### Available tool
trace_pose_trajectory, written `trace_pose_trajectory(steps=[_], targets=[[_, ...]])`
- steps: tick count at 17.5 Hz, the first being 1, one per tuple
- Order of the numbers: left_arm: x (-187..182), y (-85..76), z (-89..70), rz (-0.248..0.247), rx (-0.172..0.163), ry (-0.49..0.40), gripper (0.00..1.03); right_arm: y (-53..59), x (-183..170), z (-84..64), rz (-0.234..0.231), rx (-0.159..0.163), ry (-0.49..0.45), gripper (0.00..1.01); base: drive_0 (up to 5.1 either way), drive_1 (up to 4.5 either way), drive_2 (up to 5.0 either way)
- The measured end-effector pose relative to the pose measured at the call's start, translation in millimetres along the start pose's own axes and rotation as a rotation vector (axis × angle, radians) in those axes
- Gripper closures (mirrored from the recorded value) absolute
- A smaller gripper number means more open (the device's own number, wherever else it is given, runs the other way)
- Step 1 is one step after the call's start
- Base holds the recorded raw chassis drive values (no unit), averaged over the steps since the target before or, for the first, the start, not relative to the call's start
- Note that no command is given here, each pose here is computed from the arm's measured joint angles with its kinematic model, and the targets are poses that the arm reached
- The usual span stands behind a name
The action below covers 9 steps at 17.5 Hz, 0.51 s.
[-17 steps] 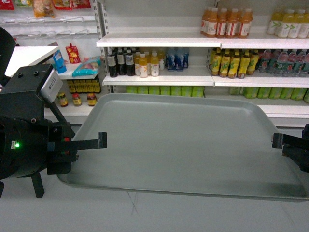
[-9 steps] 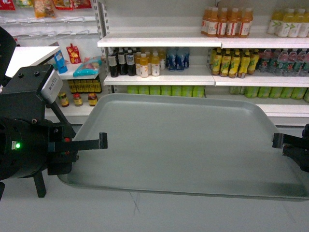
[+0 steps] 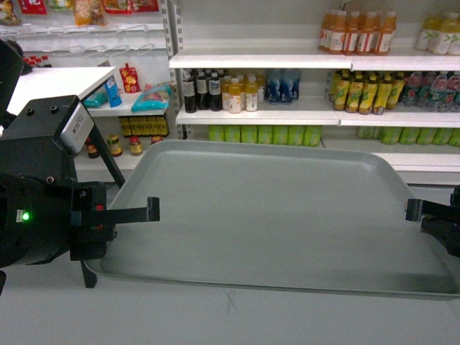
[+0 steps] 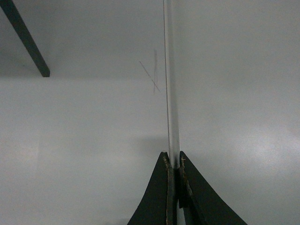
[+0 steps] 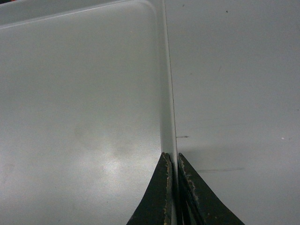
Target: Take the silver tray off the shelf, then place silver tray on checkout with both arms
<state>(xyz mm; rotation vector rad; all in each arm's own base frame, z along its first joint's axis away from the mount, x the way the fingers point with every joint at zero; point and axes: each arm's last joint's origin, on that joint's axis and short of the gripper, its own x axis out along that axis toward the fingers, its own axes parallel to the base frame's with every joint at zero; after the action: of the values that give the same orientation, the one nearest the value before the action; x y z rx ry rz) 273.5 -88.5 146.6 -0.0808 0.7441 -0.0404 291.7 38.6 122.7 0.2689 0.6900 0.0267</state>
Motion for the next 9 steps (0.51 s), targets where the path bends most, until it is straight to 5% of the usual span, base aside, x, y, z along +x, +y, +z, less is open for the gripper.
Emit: trace_pose_trajectory(steps=[9], targets=[[0.0,0.1,0.4,0.000,-0.001,-0.004,1.00,0.2,0.0,0.7,0.002,0.000,-0.005,0.98,-4.9,2.42,2.4]])
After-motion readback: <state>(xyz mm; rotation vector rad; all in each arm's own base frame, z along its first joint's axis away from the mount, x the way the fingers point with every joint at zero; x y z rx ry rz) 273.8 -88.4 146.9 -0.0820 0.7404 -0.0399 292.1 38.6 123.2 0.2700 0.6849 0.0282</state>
